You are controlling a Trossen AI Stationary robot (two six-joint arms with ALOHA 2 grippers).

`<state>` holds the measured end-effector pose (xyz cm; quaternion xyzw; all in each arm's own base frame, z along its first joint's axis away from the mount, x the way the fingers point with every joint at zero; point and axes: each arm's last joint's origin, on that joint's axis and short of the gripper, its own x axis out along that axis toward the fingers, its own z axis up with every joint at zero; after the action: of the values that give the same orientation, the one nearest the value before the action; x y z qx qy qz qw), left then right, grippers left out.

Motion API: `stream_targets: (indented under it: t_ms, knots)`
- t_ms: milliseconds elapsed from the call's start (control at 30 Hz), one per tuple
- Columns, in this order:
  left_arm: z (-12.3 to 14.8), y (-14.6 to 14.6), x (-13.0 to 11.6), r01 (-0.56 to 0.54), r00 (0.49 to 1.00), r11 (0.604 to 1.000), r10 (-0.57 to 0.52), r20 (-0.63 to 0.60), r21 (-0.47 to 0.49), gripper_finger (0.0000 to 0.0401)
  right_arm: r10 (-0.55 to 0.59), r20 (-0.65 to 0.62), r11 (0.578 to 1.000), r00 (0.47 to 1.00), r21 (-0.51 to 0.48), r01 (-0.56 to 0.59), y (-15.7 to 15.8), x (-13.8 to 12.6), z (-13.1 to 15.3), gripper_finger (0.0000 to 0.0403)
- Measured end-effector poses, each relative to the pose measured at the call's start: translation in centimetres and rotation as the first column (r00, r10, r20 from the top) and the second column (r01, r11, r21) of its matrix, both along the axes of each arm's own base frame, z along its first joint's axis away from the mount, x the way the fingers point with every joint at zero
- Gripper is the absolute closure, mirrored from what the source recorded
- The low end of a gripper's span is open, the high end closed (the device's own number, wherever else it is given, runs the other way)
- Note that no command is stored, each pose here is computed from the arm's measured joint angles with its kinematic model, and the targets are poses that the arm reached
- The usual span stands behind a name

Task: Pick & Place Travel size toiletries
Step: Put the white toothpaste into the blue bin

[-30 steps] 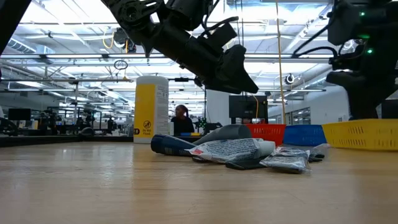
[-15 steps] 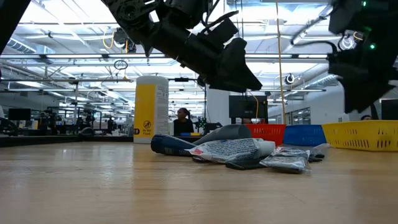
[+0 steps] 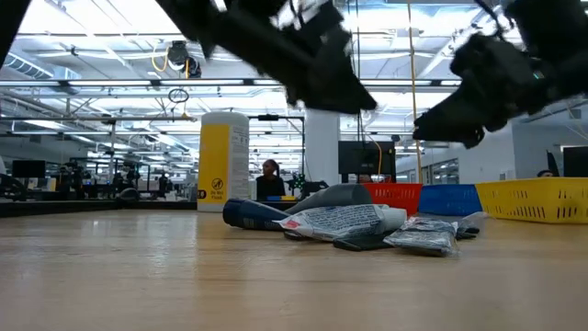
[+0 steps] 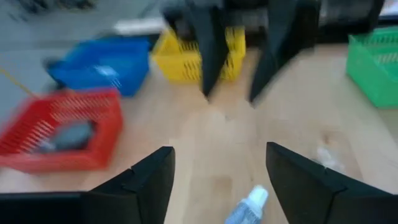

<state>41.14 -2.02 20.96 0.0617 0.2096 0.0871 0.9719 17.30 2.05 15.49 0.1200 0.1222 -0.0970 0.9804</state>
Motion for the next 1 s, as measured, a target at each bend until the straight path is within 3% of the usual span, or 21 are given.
stream_targets:
  t_ms: [100,200,367,467,667,833,1000]
  knots:
    - [1.9,-1.4,-1.5,-0.057,0.997,0.995,0.06,-0.04,0.079,0.0179,0.086,0.091,0.996,0.992,-0.006,-0.086,0.1,-0.7,-1.3,0.023]
    - [3.2,-2.7,-3.2,-0.086,0.99,0.987,0.1,-0.102,0.133,0.0197,0.163,0.09,0.986,0.983,0.004,-0.164,0.4,-0.6,-2.0,0.023]
    - [3.1,-2.9,-5.2,-0.108,0.976,0.986,0.129,-0.176,0.126,0.0223,0.291,0.106,0.955,0.951,0.023,-0.295,0.9,0.4,-2.2,0.0229]
    - [1.2,-2.2,-6.2,-0.145,0.967,0.985,0.161,-0.2,0.094,0.0236,0.257,0.091,0.966,0.962,0.018,-0.26,0.9,1.1,-2.4,0.0229]
    - [-2.6,0.1,-7.6,-0.244,0.96,0.969,0.234,-0.153,-0.046,0.0258,0.121,-0.077,0.991,0.99,-0.054,-0.125,0.3,3.3,-2.7,0.0205]
    - [-4.5,1.9,-8.4,-0.244,0.97,0.958,0.24,-0.044,-0.149,0.0272,0.064,-0.291,0.993,0.955,-0.077,-0.09,-0.4,6.1,-2.4,0.0155]
    - [-5.0,3.3,-9.3,-0.268,0.957,0.947,0.283,0.06,-0.178,0.028,0.066,-0.364,0.987,0.929,-0.115,-0.116,-0.3,8.5,-3.1,0.0129]
